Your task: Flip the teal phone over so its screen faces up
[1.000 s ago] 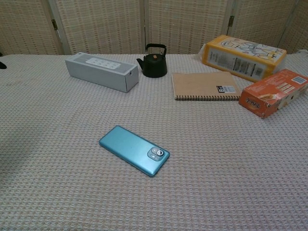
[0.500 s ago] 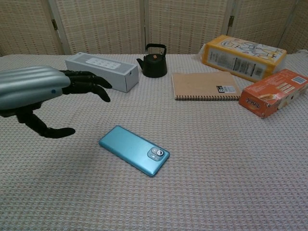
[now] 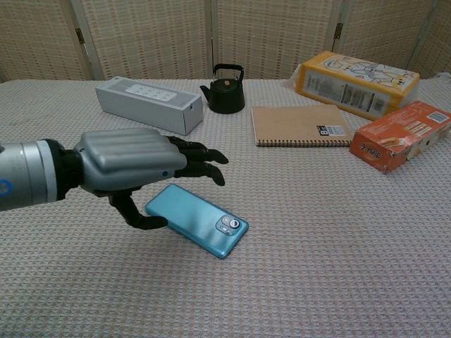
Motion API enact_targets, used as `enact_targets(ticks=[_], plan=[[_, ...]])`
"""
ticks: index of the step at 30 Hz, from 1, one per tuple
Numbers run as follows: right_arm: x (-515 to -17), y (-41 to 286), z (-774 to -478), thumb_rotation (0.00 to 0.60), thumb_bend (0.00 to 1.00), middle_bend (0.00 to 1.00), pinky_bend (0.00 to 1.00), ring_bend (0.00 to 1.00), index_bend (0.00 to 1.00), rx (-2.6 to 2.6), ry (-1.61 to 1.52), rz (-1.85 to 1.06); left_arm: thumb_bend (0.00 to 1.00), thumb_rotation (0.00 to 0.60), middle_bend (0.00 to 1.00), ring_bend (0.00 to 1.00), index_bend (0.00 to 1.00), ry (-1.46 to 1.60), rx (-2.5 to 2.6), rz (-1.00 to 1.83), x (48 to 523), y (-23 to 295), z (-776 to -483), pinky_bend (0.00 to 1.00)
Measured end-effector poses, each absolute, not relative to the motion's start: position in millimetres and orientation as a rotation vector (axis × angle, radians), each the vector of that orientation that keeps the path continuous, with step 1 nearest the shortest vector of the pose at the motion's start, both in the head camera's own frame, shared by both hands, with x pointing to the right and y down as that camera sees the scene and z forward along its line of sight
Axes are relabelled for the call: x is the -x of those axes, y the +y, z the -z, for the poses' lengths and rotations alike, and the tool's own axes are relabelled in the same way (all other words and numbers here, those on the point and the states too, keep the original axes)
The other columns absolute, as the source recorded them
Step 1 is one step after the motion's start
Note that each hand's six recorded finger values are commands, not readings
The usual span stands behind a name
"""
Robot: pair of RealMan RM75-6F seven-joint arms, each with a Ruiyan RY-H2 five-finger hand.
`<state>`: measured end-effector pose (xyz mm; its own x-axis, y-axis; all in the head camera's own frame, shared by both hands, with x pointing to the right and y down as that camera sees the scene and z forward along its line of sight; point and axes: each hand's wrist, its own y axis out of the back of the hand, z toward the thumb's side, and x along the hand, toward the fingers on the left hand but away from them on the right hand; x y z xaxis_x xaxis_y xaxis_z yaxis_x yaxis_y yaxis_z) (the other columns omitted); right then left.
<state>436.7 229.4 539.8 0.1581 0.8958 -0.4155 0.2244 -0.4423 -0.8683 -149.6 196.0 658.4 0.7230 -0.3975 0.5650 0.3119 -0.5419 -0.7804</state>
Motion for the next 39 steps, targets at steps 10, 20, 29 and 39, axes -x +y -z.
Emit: enact_targets(ticks=[10, 20, 29, 39], plan=[[-436.3, 225.7, -542.8, 0.600, 0.28, 0.23, 0.18, 0.14, 0.20, 1.800, -1.059, -1.307, 0.36, 0.600, 0.03, 0.01, 0.18, -0.018, 1.948, 0.977, 123.5, 199.2, -676.3, 0.16], [-444.1, 226.4, -543.2, 0.600, 0.27, 0.23, 0.18, 0.14, 0.20, 1.794, -1.071, -1.322, 0.36, 0.600, 0.03, 0.02, 0.20, -0.063, 1.945, 1.085, 98.6, 200.6, -695.0, 0.16], [-445.5, 227.2, -543.9, 0.600, 0.28, 0.23, 0.18, 0.14, 0.20, 1.795, -1.071, -1.324, 0.36, 0.600, 0.03, 0.02, 0.20, -0.059, 1.913, 1.139, 94.1, 197.2, -703.0, 0.16], [-446.4, 228.8, -543.7, 0.600, 0.28, 0.23, 0.18, 0.14, 0.20, 1.793, -1.072, -1.330, 0.36, 0.600, 0.03, 0.01, 0.19, -0.059, 1.904, 1.153, 97.9, 200.2, -703.0, 0.16]])
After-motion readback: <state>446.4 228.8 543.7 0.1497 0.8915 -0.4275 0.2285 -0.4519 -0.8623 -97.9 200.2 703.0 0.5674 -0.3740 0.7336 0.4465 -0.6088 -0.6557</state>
